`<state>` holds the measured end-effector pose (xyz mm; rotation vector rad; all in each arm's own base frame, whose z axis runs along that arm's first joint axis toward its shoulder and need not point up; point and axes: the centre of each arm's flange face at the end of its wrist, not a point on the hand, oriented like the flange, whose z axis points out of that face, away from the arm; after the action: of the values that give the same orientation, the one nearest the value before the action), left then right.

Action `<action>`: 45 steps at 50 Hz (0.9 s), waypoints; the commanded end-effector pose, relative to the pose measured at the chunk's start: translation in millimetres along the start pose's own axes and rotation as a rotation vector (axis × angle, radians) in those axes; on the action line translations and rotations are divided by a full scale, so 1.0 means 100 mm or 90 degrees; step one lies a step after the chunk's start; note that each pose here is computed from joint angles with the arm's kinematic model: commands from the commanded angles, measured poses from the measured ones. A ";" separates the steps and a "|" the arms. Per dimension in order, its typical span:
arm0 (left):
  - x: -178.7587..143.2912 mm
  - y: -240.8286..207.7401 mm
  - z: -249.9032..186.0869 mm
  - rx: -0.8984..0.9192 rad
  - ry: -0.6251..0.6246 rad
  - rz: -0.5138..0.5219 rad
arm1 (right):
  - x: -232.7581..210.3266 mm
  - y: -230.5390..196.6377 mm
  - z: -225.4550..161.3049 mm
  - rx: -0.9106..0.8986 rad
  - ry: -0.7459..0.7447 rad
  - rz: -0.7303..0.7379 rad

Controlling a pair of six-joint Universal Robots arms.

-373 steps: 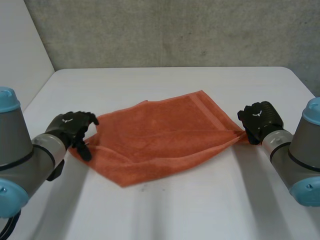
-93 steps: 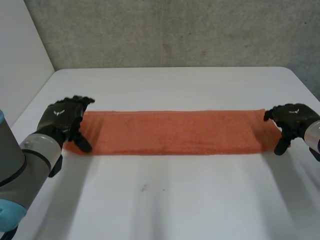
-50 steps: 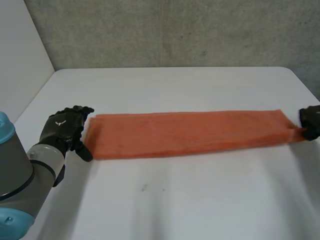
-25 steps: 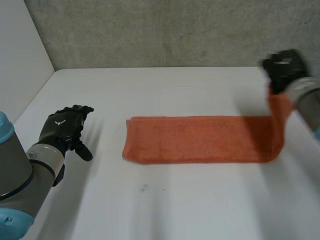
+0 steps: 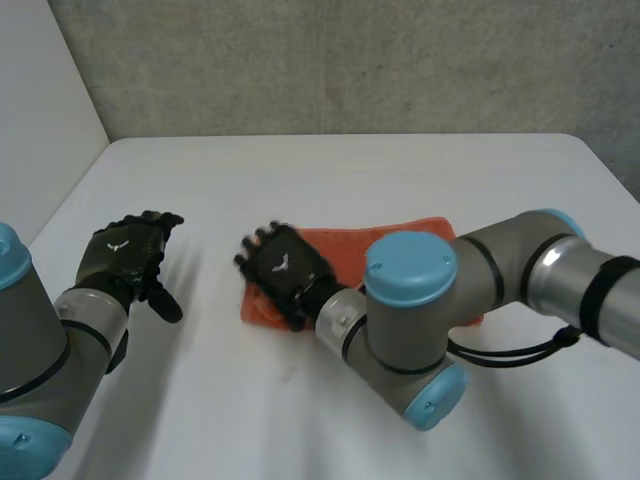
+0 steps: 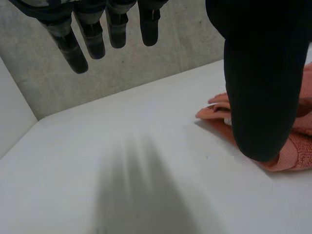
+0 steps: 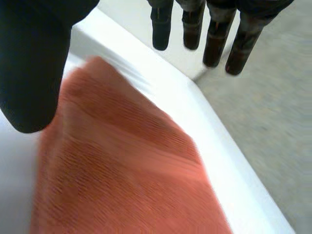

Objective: Fold the laundry

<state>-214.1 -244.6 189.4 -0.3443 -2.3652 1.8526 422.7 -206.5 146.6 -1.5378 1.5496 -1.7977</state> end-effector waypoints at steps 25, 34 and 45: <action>1.16 0.28 0.57 0.049 0.193 0.104 | 1.28 1.27 -1.24 -0.251 0.251 0.308; 0.92 0.33 0.46 0.014 0.131 0.124 | 1.51 1.23 -1.14 -0.203 0.285 0.247; 0.67 0.00 0.12 0.051 0.069 0.107 | 0.88 0.02 -0.36 -0.015 0.125 0.140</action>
<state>-298.9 -248.9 157.0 -0.7166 -2.2483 1.8552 254.8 -312.3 165.8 -0.9771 2.0954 -1.9056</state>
